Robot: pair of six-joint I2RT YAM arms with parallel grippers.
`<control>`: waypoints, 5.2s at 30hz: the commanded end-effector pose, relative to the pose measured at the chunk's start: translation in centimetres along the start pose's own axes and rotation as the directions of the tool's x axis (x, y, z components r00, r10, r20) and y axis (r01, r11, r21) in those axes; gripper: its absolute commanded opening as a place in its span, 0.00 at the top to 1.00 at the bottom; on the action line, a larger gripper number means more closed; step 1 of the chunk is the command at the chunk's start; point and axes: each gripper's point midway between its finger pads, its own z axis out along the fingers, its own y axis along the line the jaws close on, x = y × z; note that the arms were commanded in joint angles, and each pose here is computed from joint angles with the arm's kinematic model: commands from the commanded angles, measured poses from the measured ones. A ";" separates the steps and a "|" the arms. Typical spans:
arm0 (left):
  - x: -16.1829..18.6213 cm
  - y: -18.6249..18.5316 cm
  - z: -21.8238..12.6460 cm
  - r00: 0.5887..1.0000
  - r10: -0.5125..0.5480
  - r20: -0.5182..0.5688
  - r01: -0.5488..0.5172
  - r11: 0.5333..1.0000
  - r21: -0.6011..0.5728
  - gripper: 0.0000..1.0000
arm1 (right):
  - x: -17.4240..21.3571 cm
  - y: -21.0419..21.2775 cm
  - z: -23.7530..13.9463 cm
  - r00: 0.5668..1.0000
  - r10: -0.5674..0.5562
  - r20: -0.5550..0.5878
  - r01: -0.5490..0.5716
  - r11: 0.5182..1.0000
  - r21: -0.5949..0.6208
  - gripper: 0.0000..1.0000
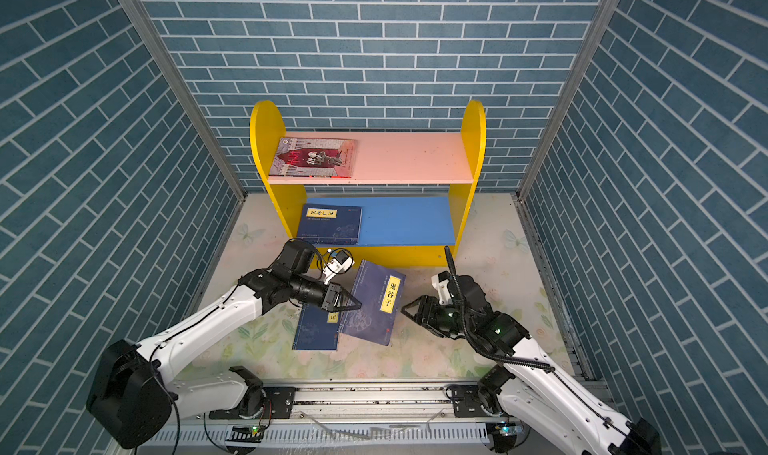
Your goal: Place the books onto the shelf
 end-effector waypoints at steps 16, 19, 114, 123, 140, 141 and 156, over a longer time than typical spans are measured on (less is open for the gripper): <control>-12.5 -2.4 -6.6 0.828 -0.261 0.497 0.226 0.965 0.131 1.00 | -3.7 9.9 -1.7 0.986 0.015 0.167 0.042 0.941 -0.335 0.34; -13.2 -2.7 -7.1 0.814 -0.271 0.514 0.232 0.962 0.140 1.00 | -3.6 10.7 -0.6 0.988 0.016 0.156 0.042 0.931 -0.362 0.33; -10.6 -0.4 -8.9 0.751 -0.401 0.524 0.377 0.912 0.158 0.39 | -9.6 18.9 7.4 0.996 -0.093 -0.015 0.065 0.797 -0.600 1.00; -12.1 -0.4 -10.4 0.704 -0.445 0.553 0.403 0.892 0.205 0.65 | -9.8 18.7 7.6 0.985 -0.143 -0.095 0.057 0.793 -0.606 1.00; -14.5 0.7 -11.3 0.663 -0.443 0.603 0.389 0.892 0.228 1.00 | -11.6 16.1 7.0 1.000 -0.007 0.025 0.020 0.827 -0.562 0.39; -15.0 0.4 -11.4 0.667 -0.432 0.608 0.370 0.899 0.233 1.00 | -11.5 16.0 6.5 0.999 0.006 0.043 0.020 0.826 -0.563 0.39; -17.0 0.8 -11.7 0.627 -0.444 0.640 0.360 0.894 0.268 1.00 | -9.4 17.4 7.8 0.987 -0.004 0.160 0.084 0.865 -0.494 0.36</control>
